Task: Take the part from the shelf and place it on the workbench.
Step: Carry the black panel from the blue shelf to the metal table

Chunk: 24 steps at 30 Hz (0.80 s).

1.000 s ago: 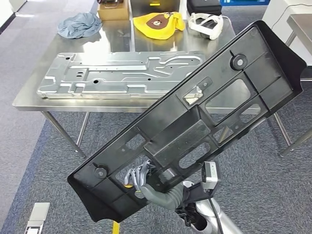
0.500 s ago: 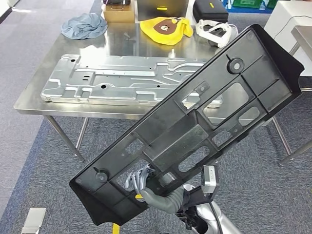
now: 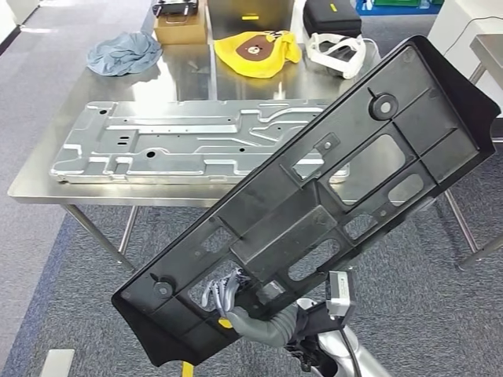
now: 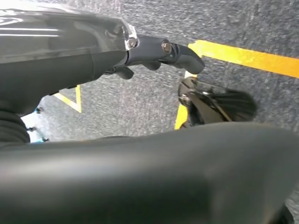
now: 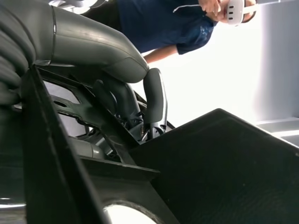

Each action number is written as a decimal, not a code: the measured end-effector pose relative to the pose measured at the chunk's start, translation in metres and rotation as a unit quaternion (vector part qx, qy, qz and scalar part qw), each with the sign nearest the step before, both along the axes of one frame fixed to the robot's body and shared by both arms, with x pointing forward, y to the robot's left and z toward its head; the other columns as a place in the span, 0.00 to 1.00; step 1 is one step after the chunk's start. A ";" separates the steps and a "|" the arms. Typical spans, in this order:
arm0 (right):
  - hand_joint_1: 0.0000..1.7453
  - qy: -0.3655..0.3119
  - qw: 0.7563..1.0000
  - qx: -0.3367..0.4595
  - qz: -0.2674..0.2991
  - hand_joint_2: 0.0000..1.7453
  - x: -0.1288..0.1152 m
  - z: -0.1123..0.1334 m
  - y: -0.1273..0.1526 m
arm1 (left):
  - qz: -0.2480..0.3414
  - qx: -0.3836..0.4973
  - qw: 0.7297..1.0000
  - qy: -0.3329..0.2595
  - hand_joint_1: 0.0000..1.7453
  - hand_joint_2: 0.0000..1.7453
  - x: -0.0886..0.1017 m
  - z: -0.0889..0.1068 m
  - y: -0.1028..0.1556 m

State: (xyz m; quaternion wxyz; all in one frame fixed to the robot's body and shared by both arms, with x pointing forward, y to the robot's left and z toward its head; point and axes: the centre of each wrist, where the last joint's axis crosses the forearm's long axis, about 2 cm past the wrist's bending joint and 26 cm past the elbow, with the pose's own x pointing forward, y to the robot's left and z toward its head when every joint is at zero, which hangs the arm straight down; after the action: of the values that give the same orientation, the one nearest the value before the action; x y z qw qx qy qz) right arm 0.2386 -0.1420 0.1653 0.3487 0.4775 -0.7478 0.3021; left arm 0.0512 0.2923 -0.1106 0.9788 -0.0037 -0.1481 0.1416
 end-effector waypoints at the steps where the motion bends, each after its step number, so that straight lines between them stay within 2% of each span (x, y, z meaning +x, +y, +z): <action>1: 1.00 0.000 1.000 0.000 0.000 1.00 0.000 0.000 0.001 | 0.000 0.000 1.000 0.001 0.00 1.00 -0.001 0.000 0.000; 24: 1.00 0.006 1.000 -0.003 -0.001 1.00 0.000 -0.003 -0.001 | -0.001 0.001 1.000 0.000 0.00 1.00 0.001 0.000 0.000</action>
State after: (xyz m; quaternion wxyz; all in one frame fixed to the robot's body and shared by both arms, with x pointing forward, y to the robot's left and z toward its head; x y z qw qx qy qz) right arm 0.2390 -0.1432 0.1619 0.3548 0.4776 -0.7451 0.3014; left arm 0.0522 0.2918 -0.1105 0.9790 -0.0030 -0.1478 0.1407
